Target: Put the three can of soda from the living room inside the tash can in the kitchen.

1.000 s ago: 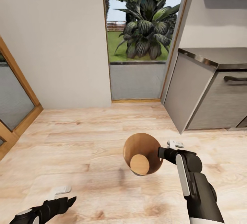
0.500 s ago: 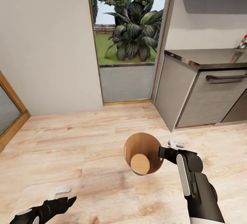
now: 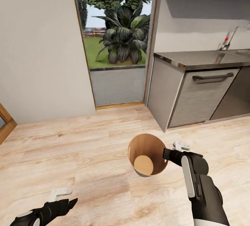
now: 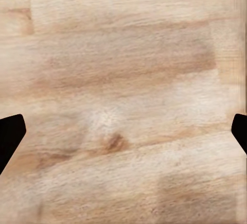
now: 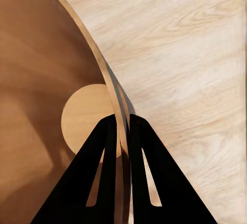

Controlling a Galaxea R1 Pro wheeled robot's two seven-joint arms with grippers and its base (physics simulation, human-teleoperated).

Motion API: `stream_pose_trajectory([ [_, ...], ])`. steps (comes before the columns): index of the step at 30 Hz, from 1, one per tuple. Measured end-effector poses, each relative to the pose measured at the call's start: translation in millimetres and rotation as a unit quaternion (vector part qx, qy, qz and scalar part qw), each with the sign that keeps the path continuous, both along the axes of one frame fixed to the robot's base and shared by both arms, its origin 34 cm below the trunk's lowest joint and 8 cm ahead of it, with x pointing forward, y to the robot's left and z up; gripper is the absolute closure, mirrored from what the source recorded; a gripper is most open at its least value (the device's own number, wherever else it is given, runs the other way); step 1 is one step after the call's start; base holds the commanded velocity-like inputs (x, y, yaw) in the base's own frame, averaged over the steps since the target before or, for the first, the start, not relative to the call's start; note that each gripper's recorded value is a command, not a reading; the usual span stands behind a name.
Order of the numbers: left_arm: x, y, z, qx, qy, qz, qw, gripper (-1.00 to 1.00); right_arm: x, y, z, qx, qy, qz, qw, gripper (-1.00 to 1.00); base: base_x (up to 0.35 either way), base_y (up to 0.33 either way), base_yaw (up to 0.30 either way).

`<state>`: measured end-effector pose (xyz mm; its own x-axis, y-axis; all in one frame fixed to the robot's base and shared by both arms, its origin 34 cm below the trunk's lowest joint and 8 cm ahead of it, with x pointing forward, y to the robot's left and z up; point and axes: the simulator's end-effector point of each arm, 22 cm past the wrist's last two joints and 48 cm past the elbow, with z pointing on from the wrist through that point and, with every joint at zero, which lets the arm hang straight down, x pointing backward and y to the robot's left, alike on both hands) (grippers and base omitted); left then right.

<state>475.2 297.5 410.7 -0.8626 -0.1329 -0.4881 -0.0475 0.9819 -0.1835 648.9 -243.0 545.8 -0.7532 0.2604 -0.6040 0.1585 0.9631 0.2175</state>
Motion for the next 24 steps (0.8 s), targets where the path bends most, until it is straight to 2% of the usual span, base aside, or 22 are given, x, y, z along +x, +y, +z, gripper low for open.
stream_pose_trajectory([
  [10, 2.6, 0.0, 5.1, 0.0, -0.007, 0.0, 1.0, -1.0, 0.7, -1.4, 7.8, 0.0, -0.007, -0.002, 1.0, 1.0, 0.0, 0.0, -0.19],
  [12, 3.2, -0.2, 6.1, 0.0, -0.008, 0.0, 1.0, -1.0, 0.0, -7.1, 8.6, 0.003, -0.008, -0.01, 0.9999, 1.0, 0.0, 0.0, -0.19],
  [16, 4.1, -0.3, 8.0, 0.0, -0.011, 0.0, 0.9999, -1.0, -1.5, -20.4, 9.8, -0.011, -0.008, -0.02, 0.9997, 1.0, 0.0, 0.0, -0.19],
  [20, 5.1, -0.3, 10.0, 0.0, -0.014, 0.0, 0.9999, -1.0, -0.9, -22.9, 13.1, -0.005, -0.012, -0.02, 0.9997, 1.0, 0.0, 0.0, -0.19],
  [24, 5.7, -0.3, 11.9, 0.0, -0.016, 0.0, 0.9999, -1.0, -1.6, -29.1, 15.0, -0.015, -0.013, -0.023, 0.9996, 1.0, 0.0, 0.0, -0.19],
])
